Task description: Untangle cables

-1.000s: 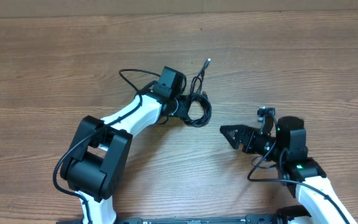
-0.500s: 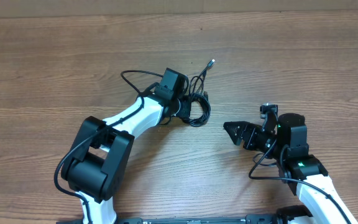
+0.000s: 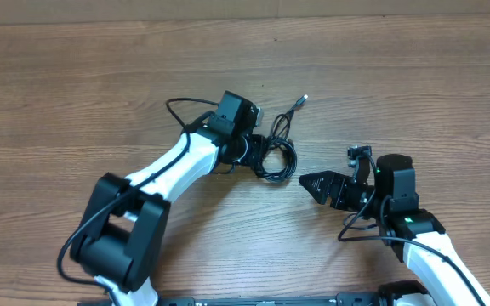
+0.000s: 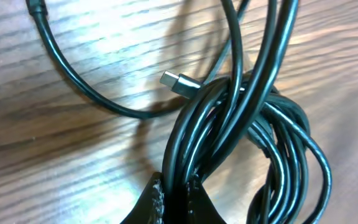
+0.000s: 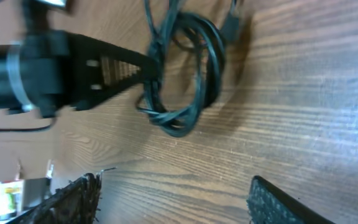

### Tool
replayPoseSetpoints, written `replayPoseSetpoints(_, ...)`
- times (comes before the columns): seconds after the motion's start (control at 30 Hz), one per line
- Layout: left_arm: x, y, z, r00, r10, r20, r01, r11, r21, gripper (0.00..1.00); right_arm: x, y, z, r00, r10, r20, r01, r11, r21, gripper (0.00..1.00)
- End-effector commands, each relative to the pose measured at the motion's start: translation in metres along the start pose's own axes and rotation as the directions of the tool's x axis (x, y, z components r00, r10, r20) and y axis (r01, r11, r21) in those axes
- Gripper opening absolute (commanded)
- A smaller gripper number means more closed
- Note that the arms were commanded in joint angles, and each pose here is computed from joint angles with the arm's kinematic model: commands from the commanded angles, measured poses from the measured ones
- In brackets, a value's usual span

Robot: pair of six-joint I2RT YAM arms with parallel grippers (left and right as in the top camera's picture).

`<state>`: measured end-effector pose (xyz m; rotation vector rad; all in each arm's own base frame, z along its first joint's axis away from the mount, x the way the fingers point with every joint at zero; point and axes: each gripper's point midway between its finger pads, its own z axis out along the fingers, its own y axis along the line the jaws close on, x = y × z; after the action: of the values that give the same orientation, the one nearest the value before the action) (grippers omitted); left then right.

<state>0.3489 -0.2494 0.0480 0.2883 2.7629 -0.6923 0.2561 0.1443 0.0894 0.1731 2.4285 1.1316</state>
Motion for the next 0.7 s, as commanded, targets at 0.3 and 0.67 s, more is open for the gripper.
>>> replayPoseSetpoints(0.3,-0.018,-0.032,-0.04,0.99,0.107,0.092,-0.115,0.99,0.079,0.04,-0.011,0.038,0.011,0.992,0.11,-0.065,-0.122,0.971,-0.205,0.63)
replayPoseSetpoints(0.67,-0.009,-0.036,-0.04,0.993,0.101,0.054,-0.106,0.988,0.111,0.04,-0.037,0.049,0.031,0.972,-0.171,0.164,0.18,0.983,-0.044,0.63)
